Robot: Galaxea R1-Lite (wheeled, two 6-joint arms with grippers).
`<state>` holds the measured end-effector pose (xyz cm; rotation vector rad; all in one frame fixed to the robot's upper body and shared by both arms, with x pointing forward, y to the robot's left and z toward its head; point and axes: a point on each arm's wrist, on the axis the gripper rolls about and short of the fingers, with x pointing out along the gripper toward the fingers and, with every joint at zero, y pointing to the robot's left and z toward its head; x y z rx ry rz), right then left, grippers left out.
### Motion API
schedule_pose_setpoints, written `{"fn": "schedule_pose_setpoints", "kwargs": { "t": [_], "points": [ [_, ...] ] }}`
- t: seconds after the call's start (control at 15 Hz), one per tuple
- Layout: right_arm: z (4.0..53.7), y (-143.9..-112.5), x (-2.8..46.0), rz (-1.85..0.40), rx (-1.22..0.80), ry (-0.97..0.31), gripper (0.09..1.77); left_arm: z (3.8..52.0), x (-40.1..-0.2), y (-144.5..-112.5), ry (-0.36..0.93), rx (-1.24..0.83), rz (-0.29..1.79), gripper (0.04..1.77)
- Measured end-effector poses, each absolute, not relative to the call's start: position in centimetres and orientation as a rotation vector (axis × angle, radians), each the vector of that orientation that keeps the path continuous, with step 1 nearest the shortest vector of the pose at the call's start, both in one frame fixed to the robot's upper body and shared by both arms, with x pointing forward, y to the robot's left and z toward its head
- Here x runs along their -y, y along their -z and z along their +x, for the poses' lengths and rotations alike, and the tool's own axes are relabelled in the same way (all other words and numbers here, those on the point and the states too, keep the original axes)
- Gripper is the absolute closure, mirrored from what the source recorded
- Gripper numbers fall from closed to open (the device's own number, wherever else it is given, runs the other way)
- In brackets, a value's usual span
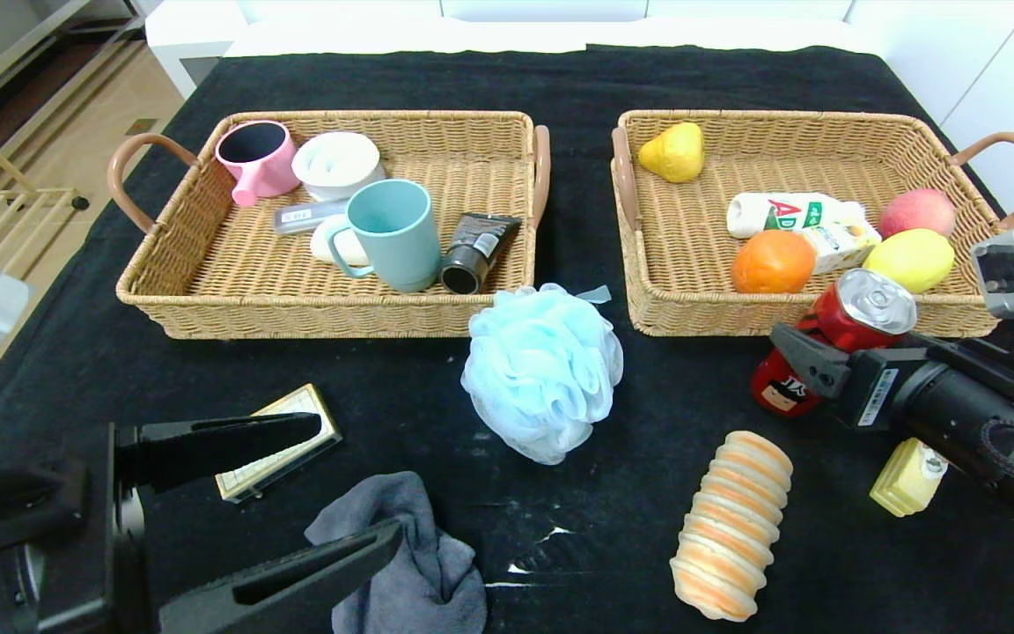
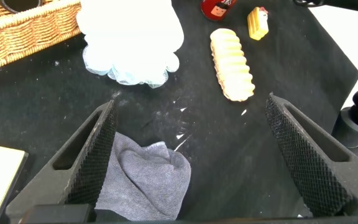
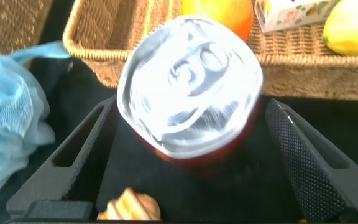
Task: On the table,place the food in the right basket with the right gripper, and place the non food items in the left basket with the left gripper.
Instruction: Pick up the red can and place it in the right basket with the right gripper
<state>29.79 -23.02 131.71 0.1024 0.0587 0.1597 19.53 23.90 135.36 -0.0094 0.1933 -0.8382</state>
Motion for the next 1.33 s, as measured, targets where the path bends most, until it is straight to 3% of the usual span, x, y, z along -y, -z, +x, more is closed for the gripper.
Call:
{"fn": "schedule_pose_setpoints", "kwargs": {
  "t": [0.4,0.73,1.33],
  "points": [
    [30.49,-131.11,22.66,0.099,-0.056,-0.136,0.15,19.5,-23.91,-135.33,0.838,-0.193,-0.008,0.09],
    [30.54,-131.06,22.64,0.1,-0.056,-0.135,0.81,19.5,-23.92,-135.27,0.839,-0.194,-0.004,0.09],
    [30.51,-130.84,22.61,0.094,-0.066,-0.14,0.86,19.48,-23.92,-135.16,0.841,-0.197,0.001,0.09]
  ]
}}
